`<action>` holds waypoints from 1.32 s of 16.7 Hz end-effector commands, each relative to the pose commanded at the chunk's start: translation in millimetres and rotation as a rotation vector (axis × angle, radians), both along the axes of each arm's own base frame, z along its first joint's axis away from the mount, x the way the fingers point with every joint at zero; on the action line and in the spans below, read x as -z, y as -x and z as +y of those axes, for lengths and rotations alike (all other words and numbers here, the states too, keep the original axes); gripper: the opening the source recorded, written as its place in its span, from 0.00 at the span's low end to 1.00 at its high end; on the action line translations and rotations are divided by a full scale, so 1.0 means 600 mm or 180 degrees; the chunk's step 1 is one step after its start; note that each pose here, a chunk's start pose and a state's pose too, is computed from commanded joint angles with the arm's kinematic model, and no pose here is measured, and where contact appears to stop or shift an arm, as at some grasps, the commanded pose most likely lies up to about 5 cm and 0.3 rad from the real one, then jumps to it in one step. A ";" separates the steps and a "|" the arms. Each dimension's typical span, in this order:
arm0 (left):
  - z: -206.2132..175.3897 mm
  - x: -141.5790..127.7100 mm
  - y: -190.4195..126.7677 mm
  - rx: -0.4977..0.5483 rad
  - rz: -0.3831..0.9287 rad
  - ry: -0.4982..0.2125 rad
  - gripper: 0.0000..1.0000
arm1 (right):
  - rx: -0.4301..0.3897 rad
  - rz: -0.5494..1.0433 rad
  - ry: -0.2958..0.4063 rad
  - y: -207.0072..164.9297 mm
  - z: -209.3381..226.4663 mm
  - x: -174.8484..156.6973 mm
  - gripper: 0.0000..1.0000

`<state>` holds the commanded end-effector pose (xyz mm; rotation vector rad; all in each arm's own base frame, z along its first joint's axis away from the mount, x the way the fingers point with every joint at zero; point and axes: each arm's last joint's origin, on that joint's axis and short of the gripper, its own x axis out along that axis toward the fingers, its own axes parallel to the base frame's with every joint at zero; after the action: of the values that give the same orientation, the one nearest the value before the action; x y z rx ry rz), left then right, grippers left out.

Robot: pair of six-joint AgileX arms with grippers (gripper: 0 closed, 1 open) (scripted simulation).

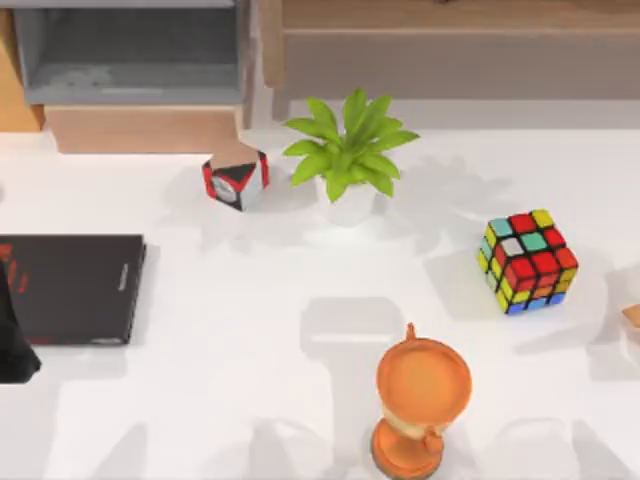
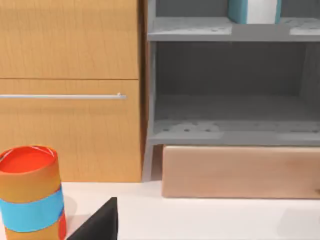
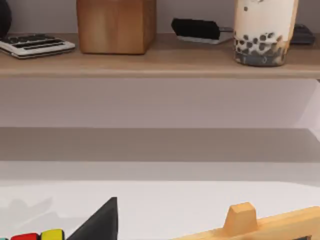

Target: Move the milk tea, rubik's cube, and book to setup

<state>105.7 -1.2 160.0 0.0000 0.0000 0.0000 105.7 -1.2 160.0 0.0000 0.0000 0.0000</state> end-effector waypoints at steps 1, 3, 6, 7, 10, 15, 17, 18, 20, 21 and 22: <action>0.000 0.000 0.000 0.0000 0.0000 0.0000 1.00 | 0.0000 0.0000 0.0000 0.000 0.000 0.000 1.00; 0.000 0.000 0.000 0.0000 0.0000 0.0000 1.00 | -0.0002 -0.0014 0.0000 0.000 0.000 -0.004 1.00; 0.000 0.000 0.000 0.0000 0.0000 0.0000 1.00 | -0.0013 -0.0118 0.0007 -0.005 -0.002 -0.040 1.00; 0.000 0.000 0.000 0.0000 0.0000 0.0000 1.00 | -0.0017 -0.0157 0.0011 -0.010 -0.003 -0.058 1.00; 0.000 0.000 0.000 0.0000 0.0000 0.0000 1.00 | -0.0022 -0.0221 0.0027 -0.041 -0.008 -0.116 1.00; 0.000 0.000 0.000 0.0000 0.0000 0.0000 1.00 | -0.0001 -0.0110 0.0041 -0.168 -0.032 -0.182 1.00; 0.000 0.000 0.000 0.0000 0.0000 0.0000 1.00 | 0.0013 -0.0057 0.0040 -0.233 -0.050 -0.186 1.00; 0.000 0.000 0.000 0.0000 0.0000 0.0000 1.00 | 0.0019 -0.0038 0.0039 -0.265 -0.059 -0.183 1.00; 0.000 0.000 0.000 0.0000 0.0000 0.0000 1.00 | 0.0029 -0.0021 0.0038 -0.324 -0.079 -0.171 1.00; 0.000 0.000 0.000 0.0000 0.0000 0.0000 1.00 | 0.0032 -0.0021 0.0038 -0.351 -0.089 -0.163 1.00; 0.000 0.000 0.000 0.0000 0.0000 0.0000 1.00 | 0.0035 -0.0021 0.0038 -0.375 -0.099 -0.153 1.00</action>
<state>105.7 -1.2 160.0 0.0000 0.0000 0.0000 330.8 -60.5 251.7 -0.0118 -0.0065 -0.0109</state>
